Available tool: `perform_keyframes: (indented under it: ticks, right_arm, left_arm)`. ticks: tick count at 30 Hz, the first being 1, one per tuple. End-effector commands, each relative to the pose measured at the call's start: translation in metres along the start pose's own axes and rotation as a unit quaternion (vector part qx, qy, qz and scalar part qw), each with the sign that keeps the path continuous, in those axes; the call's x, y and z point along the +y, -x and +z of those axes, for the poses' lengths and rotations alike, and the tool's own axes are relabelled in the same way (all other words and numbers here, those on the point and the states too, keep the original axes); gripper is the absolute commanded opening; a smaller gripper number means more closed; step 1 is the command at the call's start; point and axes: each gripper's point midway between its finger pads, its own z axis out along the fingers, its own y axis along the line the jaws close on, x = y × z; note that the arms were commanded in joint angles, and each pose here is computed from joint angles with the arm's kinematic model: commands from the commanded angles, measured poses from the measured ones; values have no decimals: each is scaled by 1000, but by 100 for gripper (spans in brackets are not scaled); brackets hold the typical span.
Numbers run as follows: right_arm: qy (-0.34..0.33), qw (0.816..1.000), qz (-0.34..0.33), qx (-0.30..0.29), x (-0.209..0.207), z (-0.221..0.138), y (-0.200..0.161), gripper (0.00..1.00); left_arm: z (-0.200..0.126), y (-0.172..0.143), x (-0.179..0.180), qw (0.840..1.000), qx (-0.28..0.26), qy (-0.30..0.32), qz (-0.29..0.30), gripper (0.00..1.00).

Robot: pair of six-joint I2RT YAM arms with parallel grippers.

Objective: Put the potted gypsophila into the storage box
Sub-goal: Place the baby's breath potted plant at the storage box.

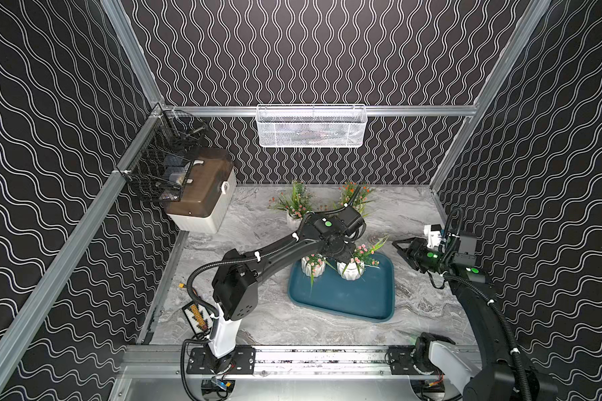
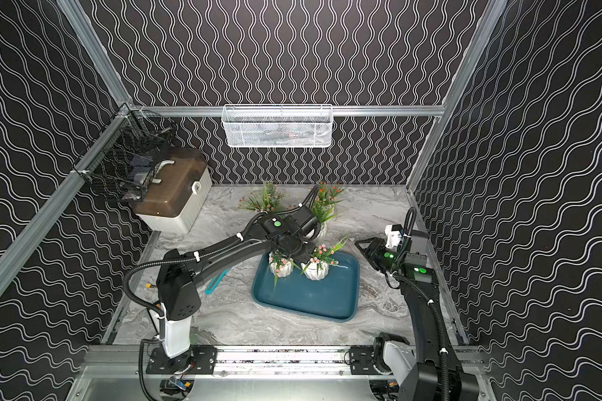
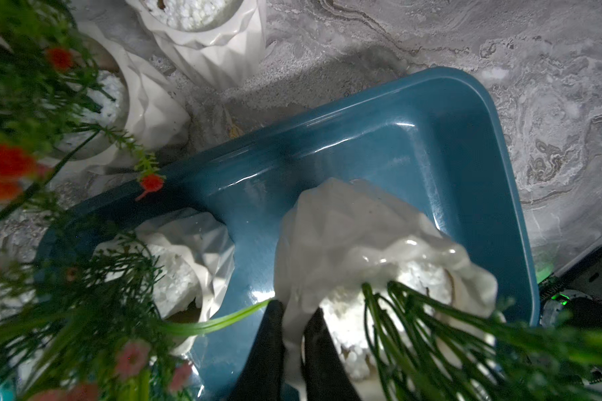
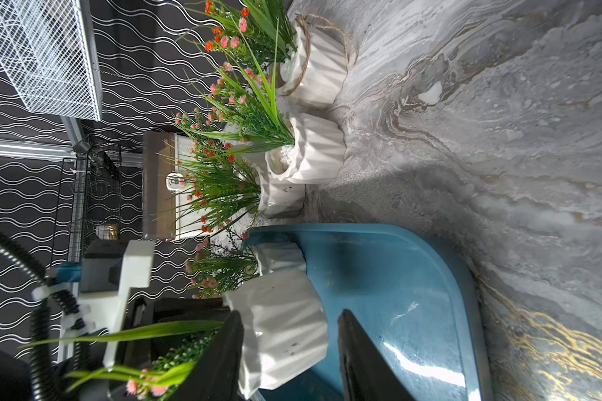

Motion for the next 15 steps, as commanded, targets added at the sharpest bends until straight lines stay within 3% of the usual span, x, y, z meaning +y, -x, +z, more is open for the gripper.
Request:
perform_keyframes:
  ticks: [1,6,15]
  right_arm:
    - [10,1000,0,-3,4,0,3,47]
    - [10,1000,2,-2,3,1,2,47]
    - [14,1000,2,1,4,1,2,47]
  left_arm:
    - [5,12,-16,999,-19,-31,5,0]
    - [11,11,-28,999,-20,-34,13,0]
    - [22,7,-15,1000,-4,5,25,0]
